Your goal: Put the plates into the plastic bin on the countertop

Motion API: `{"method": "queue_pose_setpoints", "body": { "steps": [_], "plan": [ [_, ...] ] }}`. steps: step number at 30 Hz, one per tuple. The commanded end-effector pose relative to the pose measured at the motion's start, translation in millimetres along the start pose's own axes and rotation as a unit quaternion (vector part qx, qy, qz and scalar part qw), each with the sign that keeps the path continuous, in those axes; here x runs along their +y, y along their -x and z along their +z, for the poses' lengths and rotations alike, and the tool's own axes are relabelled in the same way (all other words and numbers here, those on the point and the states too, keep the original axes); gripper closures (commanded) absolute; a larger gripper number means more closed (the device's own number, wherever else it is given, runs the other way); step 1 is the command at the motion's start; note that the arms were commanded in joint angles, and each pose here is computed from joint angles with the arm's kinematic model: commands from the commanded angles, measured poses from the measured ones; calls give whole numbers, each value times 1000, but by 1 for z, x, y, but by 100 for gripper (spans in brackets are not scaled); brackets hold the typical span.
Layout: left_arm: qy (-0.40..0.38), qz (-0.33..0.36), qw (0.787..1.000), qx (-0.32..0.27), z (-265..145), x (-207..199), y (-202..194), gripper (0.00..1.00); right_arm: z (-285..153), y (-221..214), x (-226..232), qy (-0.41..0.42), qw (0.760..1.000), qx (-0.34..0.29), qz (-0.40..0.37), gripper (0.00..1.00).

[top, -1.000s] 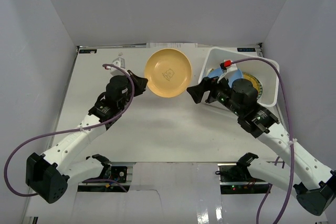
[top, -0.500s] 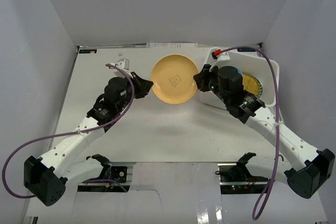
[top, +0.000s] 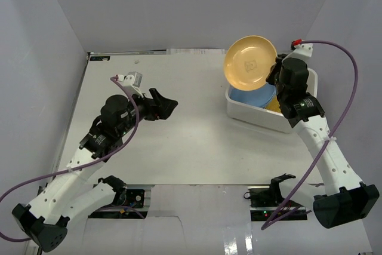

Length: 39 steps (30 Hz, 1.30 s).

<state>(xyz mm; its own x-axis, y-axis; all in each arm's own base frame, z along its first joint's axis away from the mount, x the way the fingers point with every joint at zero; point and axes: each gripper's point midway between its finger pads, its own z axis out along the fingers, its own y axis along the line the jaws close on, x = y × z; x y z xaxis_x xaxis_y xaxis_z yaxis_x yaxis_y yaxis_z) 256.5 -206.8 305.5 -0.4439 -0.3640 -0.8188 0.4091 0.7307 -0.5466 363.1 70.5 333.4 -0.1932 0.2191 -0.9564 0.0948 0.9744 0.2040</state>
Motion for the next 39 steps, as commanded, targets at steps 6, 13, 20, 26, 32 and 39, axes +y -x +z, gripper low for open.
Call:
{"method": "queue_pose_setpoints", "body": {
  "steps": [6,13,20,26,32,39],
  "plan": [
    [51,46,998,12,-29,27,-14,2,17,-3,-80,-145,989,-1,-11,92],
    [61,51,997,19,-29,34,-21,2,46,-66,-76,-130,988,85,-23,88],
    [64,53,996,15,-34,34,-18,2,42,-74,-76,-128,987,96,-14,45],
    [48,54,997,-11,-42,16,9,2,11,-12,-44,-44,998,36,17,9],
    [5,41,998,-39,-59,-11,33,2,-64,24,14,153,986,-18,60,10],
    [-28,24,995,-89,-98,-28,53,2,-181,19,30,300,945,-77,106,10]
  ]
}}
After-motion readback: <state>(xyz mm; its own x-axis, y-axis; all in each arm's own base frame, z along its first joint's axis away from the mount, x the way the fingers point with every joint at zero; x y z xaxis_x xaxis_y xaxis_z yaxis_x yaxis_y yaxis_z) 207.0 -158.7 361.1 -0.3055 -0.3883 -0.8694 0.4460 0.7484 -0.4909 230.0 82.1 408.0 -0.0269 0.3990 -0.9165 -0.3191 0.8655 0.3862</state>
